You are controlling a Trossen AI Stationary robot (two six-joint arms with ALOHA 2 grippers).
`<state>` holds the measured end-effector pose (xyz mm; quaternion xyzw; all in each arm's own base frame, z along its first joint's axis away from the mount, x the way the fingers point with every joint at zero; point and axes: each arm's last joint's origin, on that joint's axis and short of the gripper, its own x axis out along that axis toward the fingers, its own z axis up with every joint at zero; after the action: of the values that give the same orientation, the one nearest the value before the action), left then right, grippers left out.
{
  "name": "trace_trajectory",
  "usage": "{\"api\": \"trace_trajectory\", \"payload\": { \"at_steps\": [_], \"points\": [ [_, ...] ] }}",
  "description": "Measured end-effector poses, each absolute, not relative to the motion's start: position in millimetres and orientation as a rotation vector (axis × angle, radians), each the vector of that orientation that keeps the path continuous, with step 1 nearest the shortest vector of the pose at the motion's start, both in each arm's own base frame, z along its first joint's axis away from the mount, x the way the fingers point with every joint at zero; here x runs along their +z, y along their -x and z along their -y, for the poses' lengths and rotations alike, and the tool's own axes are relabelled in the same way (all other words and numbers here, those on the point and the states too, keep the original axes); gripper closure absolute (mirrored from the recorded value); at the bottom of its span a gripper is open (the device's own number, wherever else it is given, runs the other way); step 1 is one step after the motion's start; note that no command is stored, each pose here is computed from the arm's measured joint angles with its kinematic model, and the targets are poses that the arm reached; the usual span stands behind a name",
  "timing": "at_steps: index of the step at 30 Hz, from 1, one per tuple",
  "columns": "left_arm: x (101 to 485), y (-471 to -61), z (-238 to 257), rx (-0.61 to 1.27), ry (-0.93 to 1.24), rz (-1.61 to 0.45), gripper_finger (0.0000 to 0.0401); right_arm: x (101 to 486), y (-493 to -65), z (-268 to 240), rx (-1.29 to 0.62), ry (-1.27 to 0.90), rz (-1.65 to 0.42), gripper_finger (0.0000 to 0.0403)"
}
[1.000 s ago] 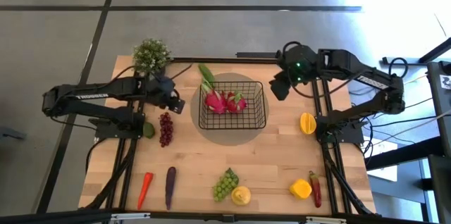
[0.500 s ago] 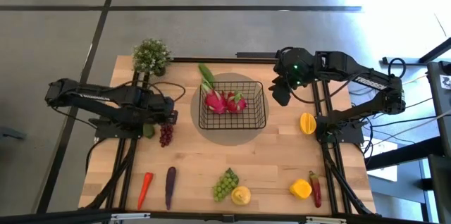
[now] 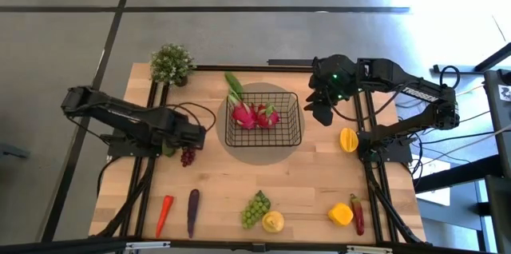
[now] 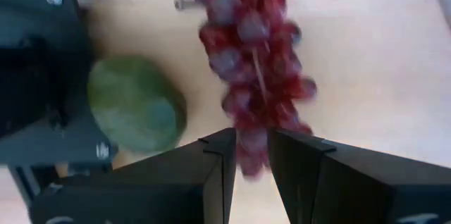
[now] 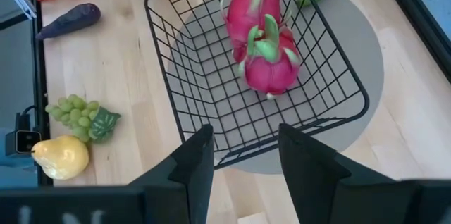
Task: Build produce basket
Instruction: Put the dark red grapes into the black wire basket
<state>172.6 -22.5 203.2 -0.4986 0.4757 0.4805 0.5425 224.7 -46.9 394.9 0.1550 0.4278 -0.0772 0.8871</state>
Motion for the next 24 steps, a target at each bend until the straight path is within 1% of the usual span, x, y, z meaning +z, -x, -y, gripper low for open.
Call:
{"api": "trace_trajectory", "payload": {
  "at_steps": [4,11,24],
  "points": [
    [196,-177,22,1.180,1.142,-1.121,0.0328,395,-225,47,-0.161,-0.322,-0.889,0.0253],
    [186,-187,23,1.148,1.075,-1.156,0.0328,396,-226,47,-0.160,-0.320,-0.871,0.0253],
    [159,-202,24,1.196,0.970,-1.245,0.0328,396,-226,47,-0.159,-0.318,-0.865,0.0253]
  ]
}}
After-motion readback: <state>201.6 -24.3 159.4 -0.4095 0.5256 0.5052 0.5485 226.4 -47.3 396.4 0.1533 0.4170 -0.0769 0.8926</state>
